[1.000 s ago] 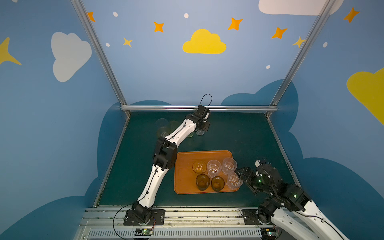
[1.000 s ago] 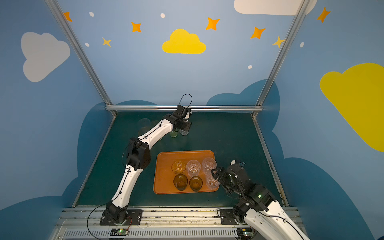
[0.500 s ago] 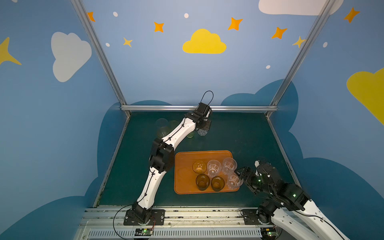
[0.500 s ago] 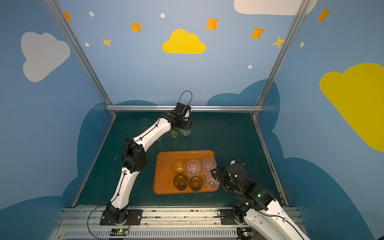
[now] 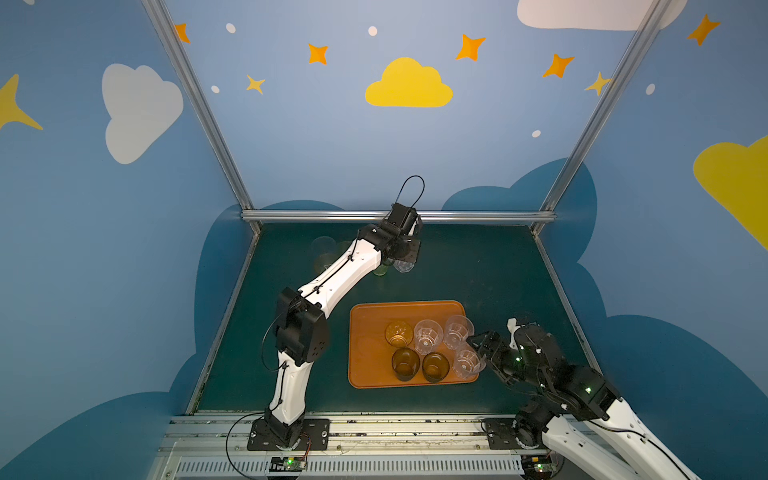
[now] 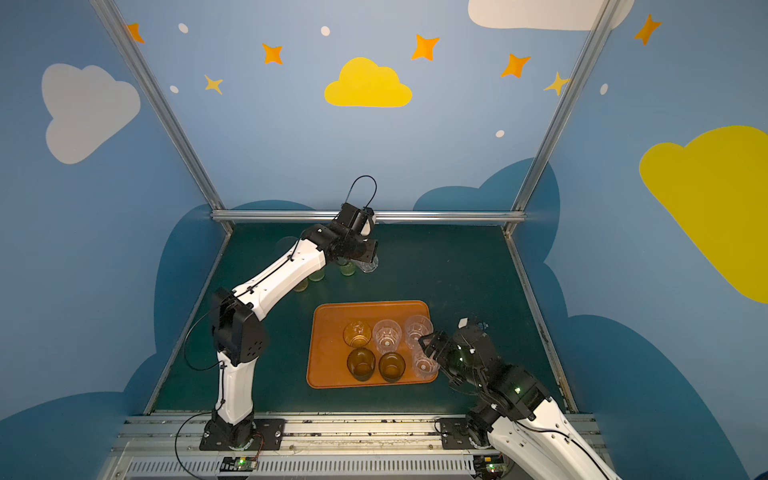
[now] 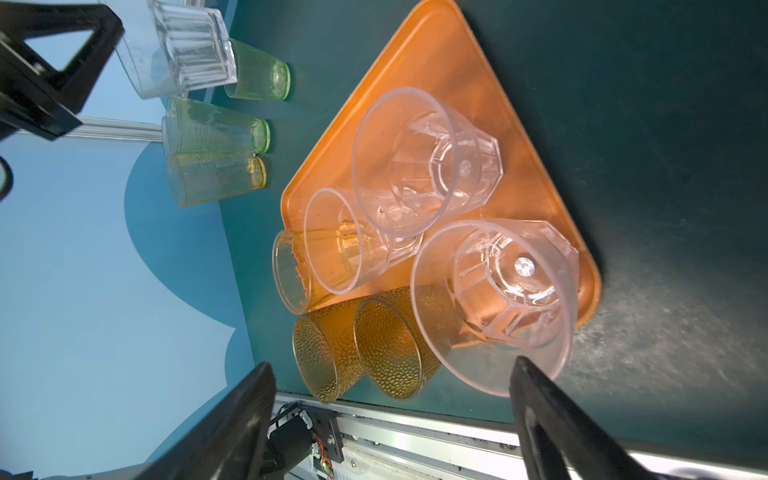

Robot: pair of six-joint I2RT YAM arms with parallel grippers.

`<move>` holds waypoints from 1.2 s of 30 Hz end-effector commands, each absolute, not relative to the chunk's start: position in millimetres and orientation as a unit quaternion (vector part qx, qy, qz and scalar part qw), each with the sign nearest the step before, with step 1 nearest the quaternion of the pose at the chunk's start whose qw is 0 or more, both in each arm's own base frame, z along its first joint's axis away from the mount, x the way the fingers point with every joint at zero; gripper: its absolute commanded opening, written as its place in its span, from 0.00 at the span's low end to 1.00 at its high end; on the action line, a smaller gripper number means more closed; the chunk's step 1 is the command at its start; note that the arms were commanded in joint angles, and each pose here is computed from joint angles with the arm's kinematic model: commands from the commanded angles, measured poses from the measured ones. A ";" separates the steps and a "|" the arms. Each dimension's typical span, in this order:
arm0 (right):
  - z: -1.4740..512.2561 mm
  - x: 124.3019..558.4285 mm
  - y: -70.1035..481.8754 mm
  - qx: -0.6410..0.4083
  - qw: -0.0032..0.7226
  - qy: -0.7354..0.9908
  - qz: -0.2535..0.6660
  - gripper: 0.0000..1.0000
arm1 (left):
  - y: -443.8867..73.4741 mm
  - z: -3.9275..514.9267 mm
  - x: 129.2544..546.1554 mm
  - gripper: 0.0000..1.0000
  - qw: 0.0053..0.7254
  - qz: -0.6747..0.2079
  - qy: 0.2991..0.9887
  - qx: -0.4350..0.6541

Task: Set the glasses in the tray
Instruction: 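Close the left gripper on the clear glass and lift it, then carry the clear glass with the left gripper over the tray's near corner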

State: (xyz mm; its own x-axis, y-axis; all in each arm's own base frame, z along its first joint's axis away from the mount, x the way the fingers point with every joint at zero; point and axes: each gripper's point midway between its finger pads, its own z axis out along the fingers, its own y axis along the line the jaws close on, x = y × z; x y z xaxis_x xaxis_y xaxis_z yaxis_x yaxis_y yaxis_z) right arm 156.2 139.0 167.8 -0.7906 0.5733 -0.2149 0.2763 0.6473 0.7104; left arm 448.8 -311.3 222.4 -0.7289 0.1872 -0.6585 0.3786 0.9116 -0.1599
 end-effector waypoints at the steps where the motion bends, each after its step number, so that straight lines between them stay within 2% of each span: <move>1: 181.1 157.8 146.6 0.230 0.214 0.877 0.363 0.87 | -305.6 248.3 435.9 0.04 0.357 -0.145 0.911 0.144; 7: 184.1 157.1 153.6 0.219 0.207 0.876 0.376 0.87 | -295.0 259.7 404.3 0.04 0.367 -0.127 0.910 0.147; 23: 186.4 161.3 154.0 0.196 0.226 0.879 0.371 0.88 | -249.6 298.0 333.0 0.04 0.413 -0.159 0.889 0.120; 36: 202.5 171.0 155.0 0.173 0.256 0.879 0.363 0.87 | -206.4 277.4 290.1 0.04 0.398 -0.145 0.901 0.087</move>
State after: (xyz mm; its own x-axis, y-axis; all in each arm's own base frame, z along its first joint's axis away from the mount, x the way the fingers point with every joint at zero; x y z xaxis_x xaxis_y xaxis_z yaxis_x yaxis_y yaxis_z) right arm 164.4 156.5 192.0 -0.8274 0.4882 -0.2776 0.1513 0.6698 0.7270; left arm 294.1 -215.5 274.6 -0.6741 0.0772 -0.7346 0.3093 0.9326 -0.1858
